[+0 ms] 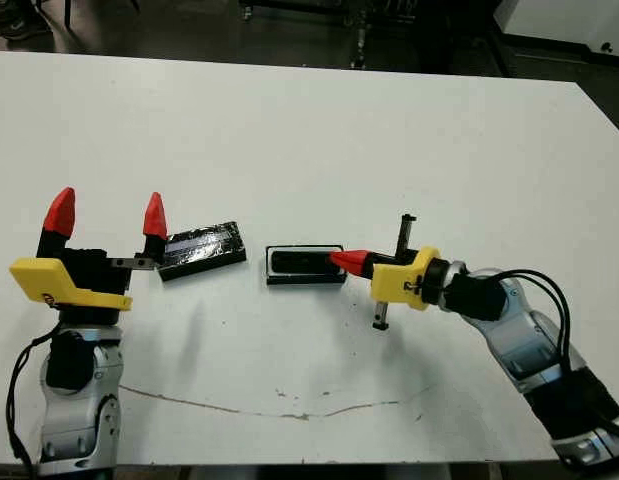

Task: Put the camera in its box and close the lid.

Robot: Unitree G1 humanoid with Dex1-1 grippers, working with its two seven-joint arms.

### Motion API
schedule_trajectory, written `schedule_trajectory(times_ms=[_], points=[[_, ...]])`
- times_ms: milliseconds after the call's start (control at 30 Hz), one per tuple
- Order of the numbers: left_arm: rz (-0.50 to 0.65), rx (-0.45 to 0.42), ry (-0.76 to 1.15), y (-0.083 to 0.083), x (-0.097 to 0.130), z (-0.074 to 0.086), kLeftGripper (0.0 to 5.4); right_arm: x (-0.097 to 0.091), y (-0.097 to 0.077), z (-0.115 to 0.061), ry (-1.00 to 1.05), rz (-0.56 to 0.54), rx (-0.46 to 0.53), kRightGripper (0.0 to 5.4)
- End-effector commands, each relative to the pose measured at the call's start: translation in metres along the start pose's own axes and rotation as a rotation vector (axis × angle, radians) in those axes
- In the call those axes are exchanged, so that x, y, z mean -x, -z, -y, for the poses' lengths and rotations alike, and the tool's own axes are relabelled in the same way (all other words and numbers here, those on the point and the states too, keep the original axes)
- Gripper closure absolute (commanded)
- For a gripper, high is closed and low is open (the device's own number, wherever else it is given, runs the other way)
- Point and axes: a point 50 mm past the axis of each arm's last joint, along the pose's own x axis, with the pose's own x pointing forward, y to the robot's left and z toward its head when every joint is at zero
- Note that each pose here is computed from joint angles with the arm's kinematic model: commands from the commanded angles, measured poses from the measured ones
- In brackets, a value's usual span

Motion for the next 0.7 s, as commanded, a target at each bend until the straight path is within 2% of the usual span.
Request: schedule_trajectory(times_ms=[33,267,700], points=[[-0.016,0.01,0.001,0.003,0.0,0.001,0.0,0.001,0.011,-0.015,-0.076,-0.062,-0.021,5.39],[-0.006,0.003,-0.007,0.002,-0.001,0.0,0.0,-0.013,0.01,-0.021,-0.101,-0.055,0.07,5.39],[-0.007,0.014,0.001,0.002,0.001,0.001,0.0,-0.03,0.016,-0.023,-0.103,-0.053,0.069,5.39]])
